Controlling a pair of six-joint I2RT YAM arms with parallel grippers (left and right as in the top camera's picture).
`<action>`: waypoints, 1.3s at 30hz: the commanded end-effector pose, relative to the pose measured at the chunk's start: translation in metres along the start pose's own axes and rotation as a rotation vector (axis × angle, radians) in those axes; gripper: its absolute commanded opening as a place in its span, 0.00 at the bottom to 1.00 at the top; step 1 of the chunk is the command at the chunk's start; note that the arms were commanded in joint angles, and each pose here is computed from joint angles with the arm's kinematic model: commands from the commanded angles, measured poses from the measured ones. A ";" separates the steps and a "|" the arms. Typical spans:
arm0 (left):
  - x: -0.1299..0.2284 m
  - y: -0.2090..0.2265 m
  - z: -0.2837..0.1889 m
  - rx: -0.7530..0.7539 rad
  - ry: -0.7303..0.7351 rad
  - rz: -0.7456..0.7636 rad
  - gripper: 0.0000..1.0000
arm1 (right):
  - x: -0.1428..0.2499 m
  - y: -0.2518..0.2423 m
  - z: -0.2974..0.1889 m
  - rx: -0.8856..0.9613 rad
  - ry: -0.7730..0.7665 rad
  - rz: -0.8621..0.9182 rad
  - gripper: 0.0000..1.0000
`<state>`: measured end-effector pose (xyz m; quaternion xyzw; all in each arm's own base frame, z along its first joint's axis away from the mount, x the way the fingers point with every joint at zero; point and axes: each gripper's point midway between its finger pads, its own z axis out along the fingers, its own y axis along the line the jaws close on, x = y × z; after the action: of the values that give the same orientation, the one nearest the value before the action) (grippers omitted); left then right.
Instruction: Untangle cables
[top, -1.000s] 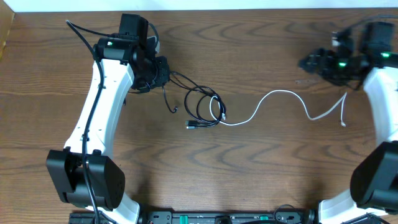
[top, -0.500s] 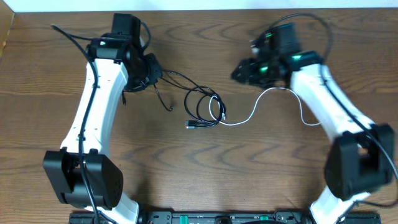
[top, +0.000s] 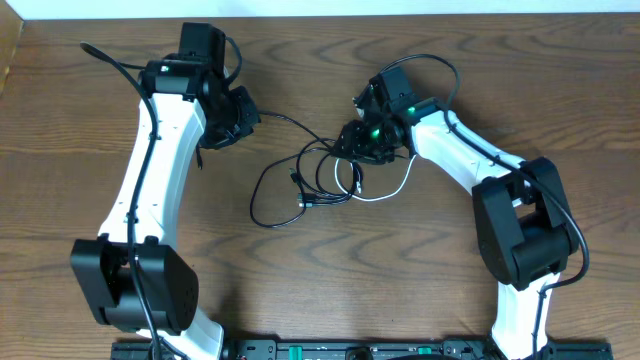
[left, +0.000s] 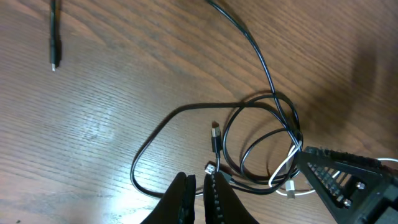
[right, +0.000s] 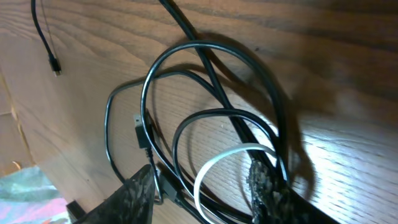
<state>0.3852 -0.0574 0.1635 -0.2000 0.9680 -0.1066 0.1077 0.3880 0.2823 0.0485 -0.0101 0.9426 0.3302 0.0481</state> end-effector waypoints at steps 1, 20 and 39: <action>0.004 -0.001 0.011 0.008 0.045 -0.012 0.11 | 0.008 0.007 0.014 -0.025 0.040 0.031 0.43; 0.014 -0.005 0.045 0.028 0.163 -0.006 0.09 | 0.003 0.062 0.006 -0.354 0.068 -0.158 0.01; 0.027 -0.075 0.044 0.303 0.144 0.405 0.52 | -0.012 0.131 -0.172 -0.768 -0.048 -0.361 0.01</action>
<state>0.4018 -0.1251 0.1339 -0.0450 0.9699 -0.2267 0.0773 0.3858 0.2760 0.2556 -0.1791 0.7444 0.6282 0.1384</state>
